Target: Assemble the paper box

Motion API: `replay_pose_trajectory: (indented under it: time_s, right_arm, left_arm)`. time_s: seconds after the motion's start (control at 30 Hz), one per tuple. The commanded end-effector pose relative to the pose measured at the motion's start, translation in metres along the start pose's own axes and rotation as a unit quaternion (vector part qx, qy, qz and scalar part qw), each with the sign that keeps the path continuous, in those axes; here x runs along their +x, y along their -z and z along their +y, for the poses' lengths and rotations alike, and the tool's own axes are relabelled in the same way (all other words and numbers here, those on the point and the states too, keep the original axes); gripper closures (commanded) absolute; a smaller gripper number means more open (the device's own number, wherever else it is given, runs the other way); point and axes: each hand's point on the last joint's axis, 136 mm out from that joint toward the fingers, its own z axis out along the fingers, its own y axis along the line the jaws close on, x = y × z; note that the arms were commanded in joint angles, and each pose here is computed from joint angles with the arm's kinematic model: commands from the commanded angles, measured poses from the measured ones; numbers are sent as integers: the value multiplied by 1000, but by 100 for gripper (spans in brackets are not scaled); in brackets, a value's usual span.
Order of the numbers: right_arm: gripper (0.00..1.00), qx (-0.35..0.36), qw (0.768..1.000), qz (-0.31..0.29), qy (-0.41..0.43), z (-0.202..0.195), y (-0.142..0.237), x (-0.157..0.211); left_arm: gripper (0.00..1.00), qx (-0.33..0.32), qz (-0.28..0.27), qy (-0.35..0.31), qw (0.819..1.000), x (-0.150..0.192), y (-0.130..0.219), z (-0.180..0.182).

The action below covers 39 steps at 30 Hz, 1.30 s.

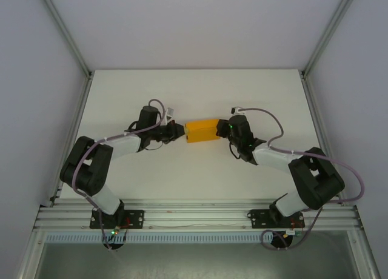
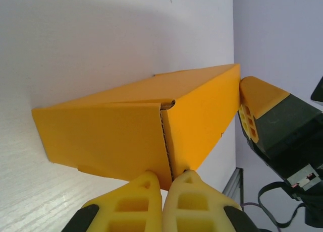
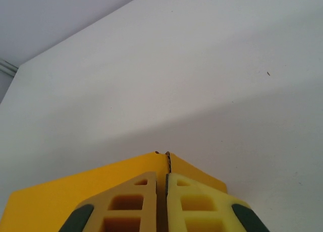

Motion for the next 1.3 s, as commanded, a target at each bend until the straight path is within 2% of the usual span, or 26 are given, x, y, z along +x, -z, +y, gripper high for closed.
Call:
replay_pose_trajectory:
  time_s: [0.0, 0.1, 0.17, 0.23, 0.33, 0.43, 0.5, 0.53, 0.57, 0.63, 0.67, 0.7, 0.77, 0.8, 0.83, 0.9, 1.1, 1.27]
  right_arm:
    - [97, 73, 985, 158, 22, -51, 7, 89]
    - [91, 57, 986, 154, 30, -34, 6, 73]
    - [87, 56, 987, 147, 38, -23, 6, 57]
    - [81, 51, 988, 135, 50, -8, 7, 36]
    - [77, 51, 991, 103, 67, 10, 10, 0]
    - [57, 44, 992, 73, 91, 29, 13, -31]
    - [56, 36, 992, 59, 107, 40, 16, -48]
    - [54, 32, 991, 56, 116, 45, 17, -53]
    - [50, 25, 990, 51, 129, 50, 19, -59]
    - [28, -15, 979, 63, 193, 66, 22, -59]
    - [16, -52, 964, 84, 247, 77, 26, -50]
    - [0, -89, 941, 105, 309, 85, 30, -40]
    - [0, -141, 885, 141, 421, 88, 38, -19]
    - [0, -165, 850, 161, 474, 86, 42, -7]
    - [0, -180, 816, 179, 519, 82, 44, 4]
    - [0, -188, 770, 204, 574, 75, 41, 12]
    - [0, -162, 691, 288, 643, 51, 14, 19]
    - [4, -144, 652, 351, 656, 41, -2, 32]
  left_arm:
    - [100, -89, 51, 98, 990, 41, -7, 61]
    - [100, -94, 49, 82, 991, 29, -4, 47]
    - [82, -94, 44, 57, 993, 15, 0, 29]
    - [77, -104, 27, 25, 994, -2, 8, 10]
    - [61, -131, -6, -25, 991, -26, 25, -12]
    - [37, -150, -40, -65, 986, -46, 41, -32]
    - [18, -154, -54, -87, 983, -54, 49, -44]
    - [6, -157, -60, -96, 981, -57, 53, -47]
    - [0, -166, -70, -102, 978, -61, 58, -48]
    - [0, -203, -92, -113, 968, -69, 69, -44]
    - [0, -232, -109, -115, 960, -75, 78, -39]
    - [0, -265, -133, -117, 948, -82, 90, -32]
    - [0, -315, -172, -122, 925, -92, 110, -23]
    - [0, -334, -188, -123, 915, -94, 119, -19]
    - [0, -345, -198, -125, 909, -95, 125, -17]
    - [0, -359, -206, -127, 901, -94, 132, -13]
    - [0, -385, -206, -123, 891, -84, 142, 2]
    - [0, -400, -203, -120, 886, -77, 148, 10]
